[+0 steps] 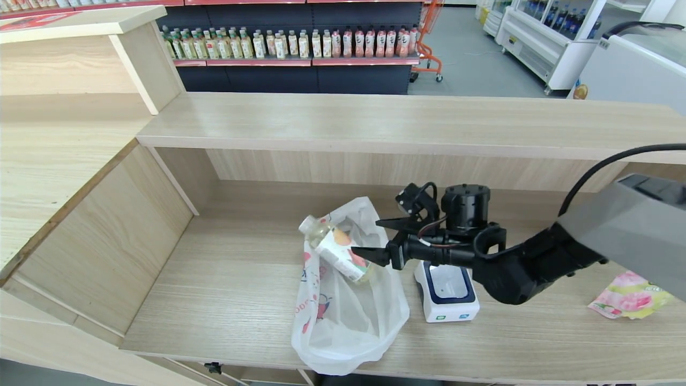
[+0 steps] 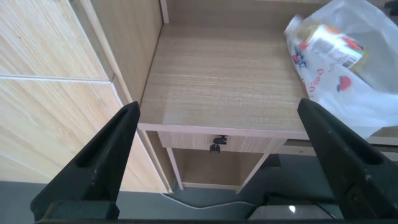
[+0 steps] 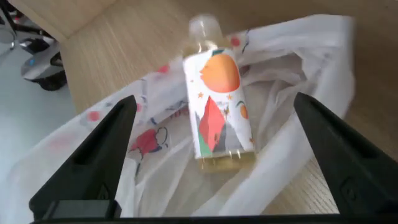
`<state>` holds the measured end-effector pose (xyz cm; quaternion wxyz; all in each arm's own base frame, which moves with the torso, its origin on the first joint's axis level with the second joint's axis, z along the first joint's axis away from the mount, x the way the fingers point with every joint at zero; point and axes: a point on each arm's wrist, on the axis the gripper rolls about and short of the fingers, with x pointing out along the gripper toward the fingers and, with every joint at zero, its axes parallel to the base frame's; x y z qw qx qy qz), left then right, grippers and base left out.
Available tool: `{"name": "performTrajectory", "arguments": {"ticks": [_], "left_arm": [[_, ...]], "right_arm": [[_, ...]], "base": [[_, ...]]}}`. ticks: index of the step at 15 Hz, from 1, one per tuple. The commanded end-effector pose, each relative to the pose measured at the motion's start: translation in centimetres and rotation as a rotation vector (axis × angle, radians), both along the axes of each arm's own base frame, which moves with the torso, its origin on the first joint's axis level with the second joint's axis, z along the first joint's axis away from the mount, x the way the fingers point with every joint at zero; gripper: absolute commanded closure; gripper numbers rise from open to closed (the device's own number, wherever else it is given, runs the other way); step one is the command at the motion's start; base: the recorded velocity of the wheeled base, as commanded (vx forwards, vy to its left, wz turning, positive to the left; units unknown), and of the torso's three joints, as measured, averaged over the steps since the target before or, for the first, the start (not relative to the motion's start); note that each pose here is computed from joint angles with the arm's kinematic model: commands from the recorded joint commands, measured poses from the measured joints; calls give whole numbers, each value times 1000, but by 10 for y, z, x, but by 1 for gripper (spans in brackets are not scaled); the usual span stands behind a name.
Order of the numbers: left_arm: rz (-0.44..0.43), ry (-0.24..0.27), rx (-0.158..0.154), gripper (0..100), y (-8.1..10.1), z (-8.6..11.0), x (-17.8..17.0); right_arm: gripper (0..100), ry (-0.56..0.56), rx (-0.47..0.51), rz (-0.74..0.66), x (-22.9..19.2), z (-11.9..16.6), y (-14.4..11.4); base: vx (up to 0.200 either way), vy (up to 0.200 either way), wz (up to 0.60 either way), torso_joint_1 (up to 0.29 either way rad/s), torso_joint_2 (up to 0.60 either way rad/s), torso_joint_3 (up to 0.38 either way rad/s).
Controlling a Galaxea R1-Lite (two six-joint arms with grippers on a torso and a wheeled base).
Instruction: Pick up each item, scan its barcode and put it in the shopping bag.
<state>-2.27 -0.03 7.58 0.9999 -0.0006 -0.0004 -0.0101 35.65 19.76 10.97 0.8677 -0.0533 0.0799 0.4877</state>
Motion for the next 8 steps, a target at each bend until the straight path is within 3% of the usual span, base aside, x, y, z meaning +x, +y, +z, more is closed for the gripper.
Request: {"name": "performTrajectory", "arguments": {"ticks": [1,4,8], "left_arm": [[0,-1,0,0,0,0,0],[0,-1,0,0,0,0,0],[0,-1,0,0,0,0,0]], "right_arm": [[0,57,77,-80,-34,67,-42],[0,172,122,-141,-89,97,-84],[0,108,170,-202,-124,117,-114]], "base": [[0,0,0,0,0,0],[0,0,0,0,0,0],[0,0,0,0,0,0]]}}
